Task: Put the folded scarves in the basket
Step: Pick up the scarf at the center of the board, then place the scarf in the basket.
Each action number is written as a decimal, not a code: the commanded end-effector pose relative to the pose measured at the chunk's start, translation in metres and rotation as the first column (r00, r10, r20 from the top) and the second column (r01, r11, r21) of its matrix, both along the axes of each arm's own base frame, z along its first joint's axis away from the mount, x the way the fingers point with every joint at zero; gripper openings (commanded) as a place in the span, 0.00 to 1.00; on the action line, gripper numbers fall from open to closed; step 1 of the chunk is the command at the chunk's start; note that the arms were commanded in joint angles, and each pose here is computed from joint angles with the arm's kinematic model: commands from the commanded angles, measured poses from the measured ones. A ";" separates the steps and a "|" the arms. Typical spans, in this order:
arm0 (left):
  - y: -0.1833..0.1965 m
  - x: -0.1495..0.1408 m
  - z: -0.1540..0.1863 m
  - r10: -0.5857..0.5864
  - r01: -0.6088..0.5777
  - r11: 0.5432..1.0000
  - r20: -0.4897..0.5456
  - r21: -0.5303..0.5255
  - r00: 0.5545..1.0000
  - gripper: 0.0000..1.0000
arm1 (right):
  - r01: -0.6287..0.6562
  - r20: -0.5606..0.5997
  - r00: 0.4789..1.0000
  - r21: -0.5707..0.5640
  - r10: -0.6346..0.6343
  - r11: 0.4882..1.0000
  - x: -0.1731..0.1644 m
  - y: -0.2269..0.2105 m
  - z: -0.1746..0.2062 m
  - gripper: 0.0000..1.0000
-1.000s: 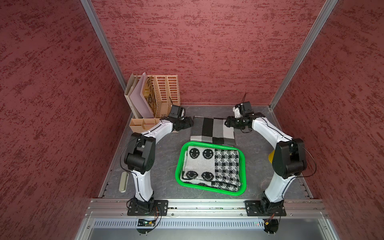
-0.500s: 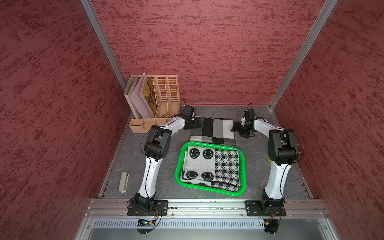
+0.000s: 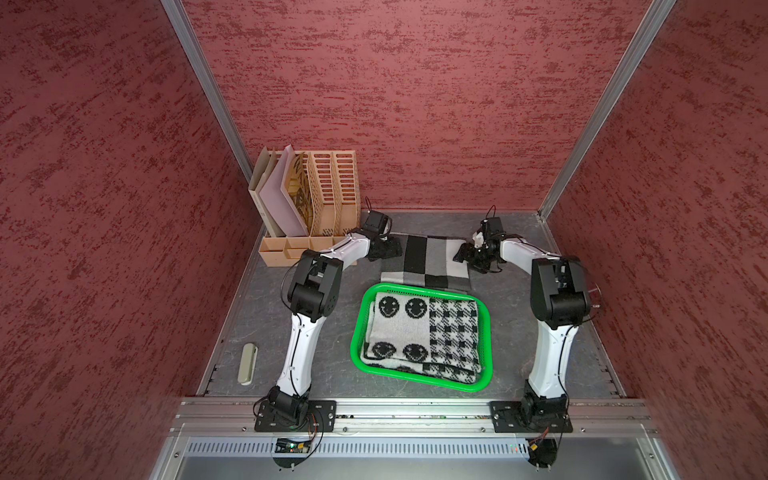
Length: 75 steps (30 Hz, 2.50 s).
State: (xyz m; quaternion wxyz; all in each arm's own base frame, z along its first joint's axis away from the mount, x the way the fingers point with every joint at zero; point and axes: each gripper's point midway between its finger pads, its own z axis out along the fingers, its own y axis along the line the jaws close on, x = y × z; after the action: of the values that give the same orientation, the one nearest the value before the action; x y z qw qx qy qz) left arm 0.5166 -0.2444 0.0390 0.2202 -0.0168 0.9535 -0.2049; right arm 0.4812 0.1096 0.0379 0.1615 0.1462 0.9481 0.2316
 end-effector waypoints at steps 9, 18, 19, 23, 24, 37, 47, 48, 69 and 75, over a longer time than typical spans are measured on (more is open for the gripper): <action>-0.018 -0.023 -0.019 -0.023 0.017 0.999 -0.109 -0.049 0.994 0.53 | -0.013 -0.087 0.996 0.003 0.013 1.000 -0.008 0.020 -0.032 0.52; -0.039 -0.015 0.019 -0.018 0.011 0.987 -0.045 -0.163 0.999 0.00 | 0.018 -0.014 1.000 -0.079 -0.019 0.997 -0.001 0.020 -0.008 0.04; -0.041 -0.014 0.026 -0.019 0.013 0.986 -0.030 -0.166 0.999 0.00 | 0.017 -0.005 1.000 -0.096 -0.018 0.995 -0.001 0.020 -0.004 0.00; -0.047 -0.012 0.056 -0.028 0.032 0.983 0.022 -0.181 0.999 0.00 | 0.011 0.048 0.999 -0.131 -0.005 0.991 0.000 0.025 0.020 0.00; -0.048 -0.012 0.062 -0.032 0.037 0.982 0.030 -0.183 0.999 0.00 | 0.012 0.062 0.998 -0.136 -0.003 0.991 0.001 0.026 0.027 0.00; -0.050 -0.006 0.124 -0.024 0.049 0.979 0.124 -0.197 0.992 0.00 | 0.021 0.154 0.988 -0.168 0.005 0.986 0.006 0.030 0.089 0.00; -0.041 -0.014 0.187 0.006 0.029 0.983 0.188 -0.182 0.982 0.00 | 0.038 0.247 0.969 -0.167 0.005 0.985 -0.004 0.030 0.155 0.00; -0.040 -0.016 0.193 0.008 0.028 0.983 0.195 -0.180 0.981 0.00 | 0.036 0.257 0.966 -0.167 0.008 0.985 -0.008 0.031 0.163 0.00; 0.000 -0.171 0.274 -0.029 0.052 0.991 0.177 -0.126 0.984 0.00 | -0.048 0.272 0.959 -0.108 0.076 0.993 -0.185 0.057 0.243 0.00; 0.008 -0.224 0.255 -0.038 0.053 0.992 0.125 -0.119 0.991 0.00 | -0.072 0.223 0.971 -0.089 0.090 0.993 -0.236 0.060 0.223 0.00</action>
State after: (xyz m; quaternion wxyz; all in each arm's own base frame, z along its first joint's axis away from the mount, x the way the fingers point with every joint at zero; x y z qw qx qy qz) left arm 0.3039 -0.2442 0.2905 0.2603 0.0201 0.9266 -0.2708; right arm 0.2612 0.1754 0.2663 0.2701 0.0532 0.9346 0.2254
